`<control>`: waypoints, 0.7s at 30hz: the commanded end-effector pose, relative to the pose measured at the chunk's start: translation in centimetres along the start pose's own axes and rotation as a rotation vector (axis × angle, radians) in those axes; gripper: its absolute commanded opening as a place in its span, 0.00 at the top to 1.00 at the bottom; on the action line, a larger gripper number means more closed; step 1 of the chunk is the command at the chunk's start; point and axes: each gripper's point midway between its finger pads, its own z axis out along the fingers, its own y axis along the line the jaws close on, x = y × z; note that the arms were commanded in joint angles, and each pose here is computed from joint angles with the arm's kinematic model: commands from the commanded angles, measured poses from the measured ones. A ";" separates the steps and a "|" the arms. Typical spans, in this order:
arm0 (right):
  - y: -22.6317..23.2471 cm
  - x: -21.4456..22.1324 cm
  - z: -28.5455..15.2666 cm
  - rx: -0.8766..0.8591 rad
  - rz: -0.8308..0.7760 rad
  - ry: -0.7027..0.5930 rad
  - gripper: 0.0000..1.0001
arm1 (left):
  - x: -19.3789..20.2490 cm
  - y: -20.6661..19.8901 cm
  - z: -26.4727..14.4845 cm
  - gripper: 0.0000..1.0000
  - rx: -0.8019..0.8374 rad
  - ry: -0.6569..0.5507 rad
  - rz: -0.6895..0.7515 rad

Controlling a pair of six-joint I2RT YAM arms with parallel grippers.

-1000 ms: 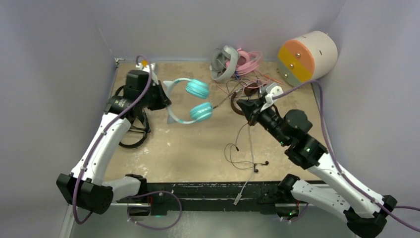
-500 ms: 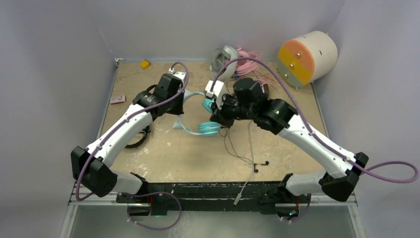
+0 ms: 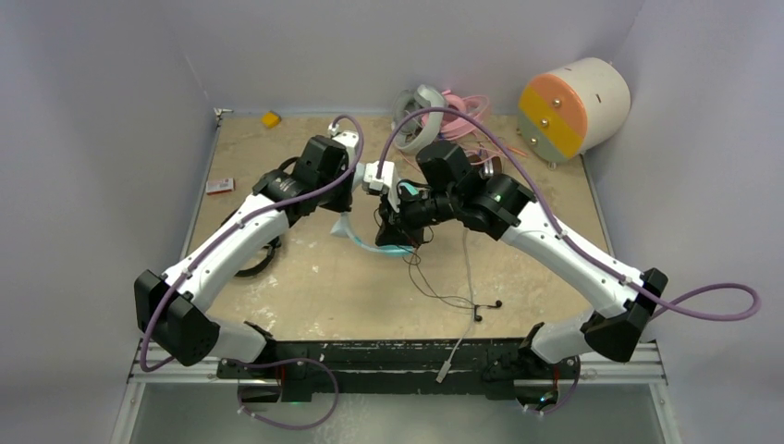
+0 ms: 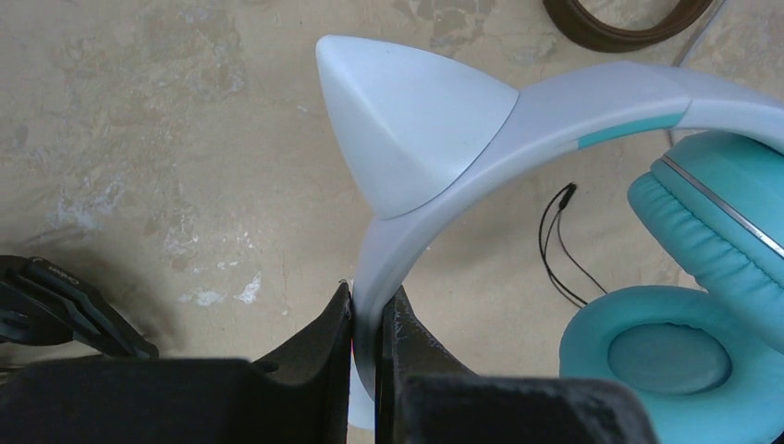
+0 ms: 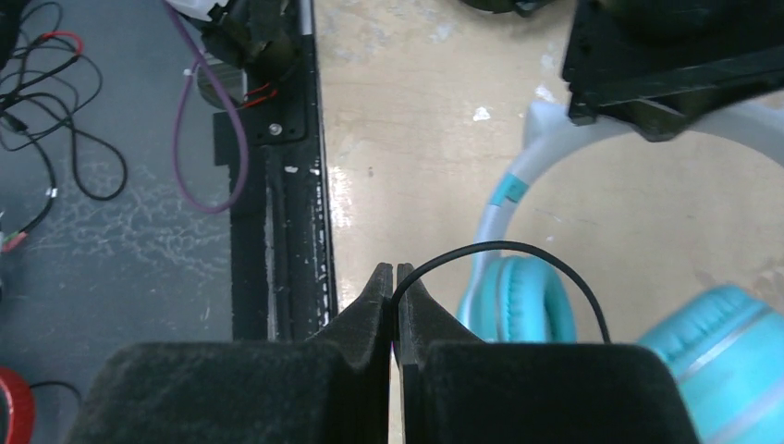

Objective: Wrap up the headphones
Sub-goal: Wrap the headphones cable around the headphones.

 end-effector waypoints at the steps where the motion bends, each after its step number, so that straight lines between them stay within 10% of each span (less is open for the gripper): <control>1: 2.0 -0.8 0.0 -0.125 -0.005 -0.019 1.00 | -5.8 -1.5 -2.4 1.00 0.069 -0.205 -0.001; 21: 2.8 -1.4 4.2 -0.320 0.098 -0.080 1.00 | -7.3 -2.8 -5.3 1.00 0.161 -0.329 0.005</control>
